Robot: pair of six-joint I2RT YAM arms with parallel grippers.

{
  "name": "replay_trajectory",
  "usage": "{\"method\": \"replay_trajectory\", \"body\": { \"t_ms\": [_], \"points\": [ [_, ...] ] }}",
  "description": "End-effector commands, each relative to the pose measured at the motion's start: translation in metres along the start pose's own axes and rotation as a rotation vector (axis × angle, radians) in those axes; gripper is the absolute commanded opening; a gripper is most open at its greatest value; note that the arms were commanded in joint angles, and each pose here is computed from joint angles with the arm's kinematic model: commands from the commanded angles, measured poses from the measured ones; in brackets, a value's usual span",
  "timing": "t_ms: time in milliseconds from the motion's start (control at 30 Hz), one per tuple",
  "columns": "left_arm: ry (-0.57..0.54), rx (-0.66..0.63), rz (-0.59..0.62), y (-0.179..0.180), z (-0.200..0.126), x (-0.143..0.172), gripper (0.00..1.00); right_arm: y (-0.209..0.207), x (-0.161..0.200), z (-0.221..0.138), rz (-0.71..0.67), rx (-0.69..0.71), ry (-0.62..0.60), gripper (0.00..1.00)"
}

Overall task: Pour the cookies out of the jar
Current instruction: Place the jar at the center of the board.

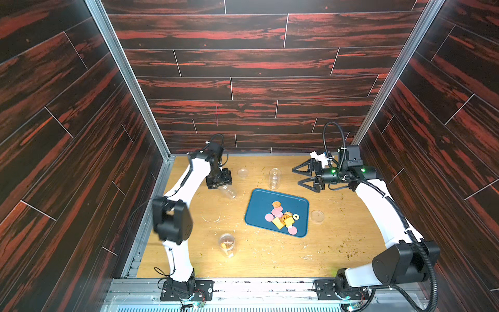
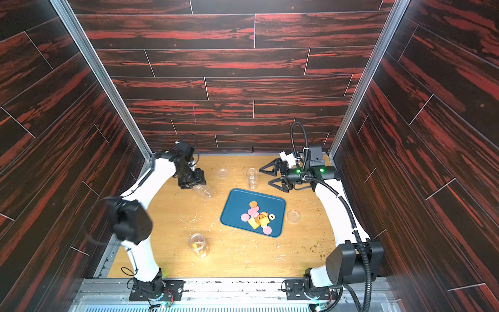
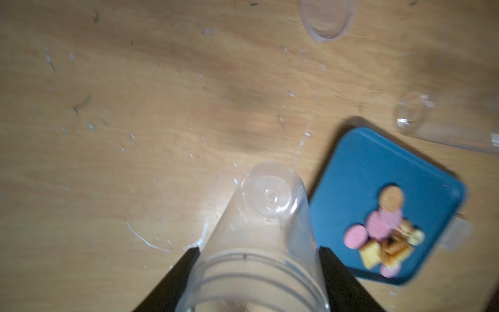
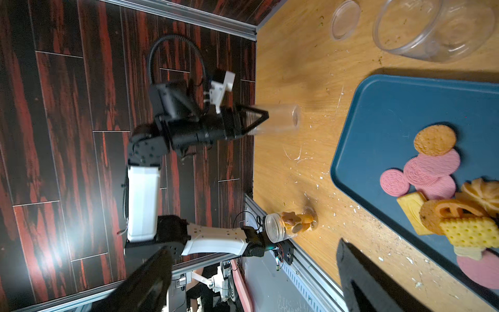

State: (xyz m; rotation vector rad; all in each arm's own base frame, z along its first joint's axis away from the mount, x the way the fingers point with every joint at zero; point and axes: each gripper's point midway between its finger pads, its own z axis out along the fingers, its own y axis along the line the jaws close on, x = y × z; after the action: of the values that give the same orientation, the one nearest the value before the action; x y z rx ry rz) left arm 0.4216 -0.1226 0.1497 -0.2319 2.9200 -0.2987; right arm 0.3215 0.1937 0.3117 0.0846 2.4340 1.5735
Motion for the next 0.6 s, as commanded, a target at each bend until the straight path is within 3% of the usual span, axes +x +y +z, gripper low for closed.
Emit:
{"method": "replay_trajectory", "body": {
  "t_ms": [0, 267, 567],
  "points": [
    [0.022, -0.114, 0.064, 0.018, 0.000, -0.006, 0.65, -0.012, 0.002, 0.004, 0.017, 0.031, 0.023, 0.98],
    [0.010, -0.165, 0.091, 0.014, 0.022, -0.038, 0.66, -0.021, -0.001, 0.008, 0.039, 0.055, 0.044, 0.98],
    [-0.008, -0.210, 0.133, 0.004, 0.039, -0.051, 0.68, -0.025, -0.004, 0.010, 0.037, 0.072, 0.058, 0.98]
  ]
}}
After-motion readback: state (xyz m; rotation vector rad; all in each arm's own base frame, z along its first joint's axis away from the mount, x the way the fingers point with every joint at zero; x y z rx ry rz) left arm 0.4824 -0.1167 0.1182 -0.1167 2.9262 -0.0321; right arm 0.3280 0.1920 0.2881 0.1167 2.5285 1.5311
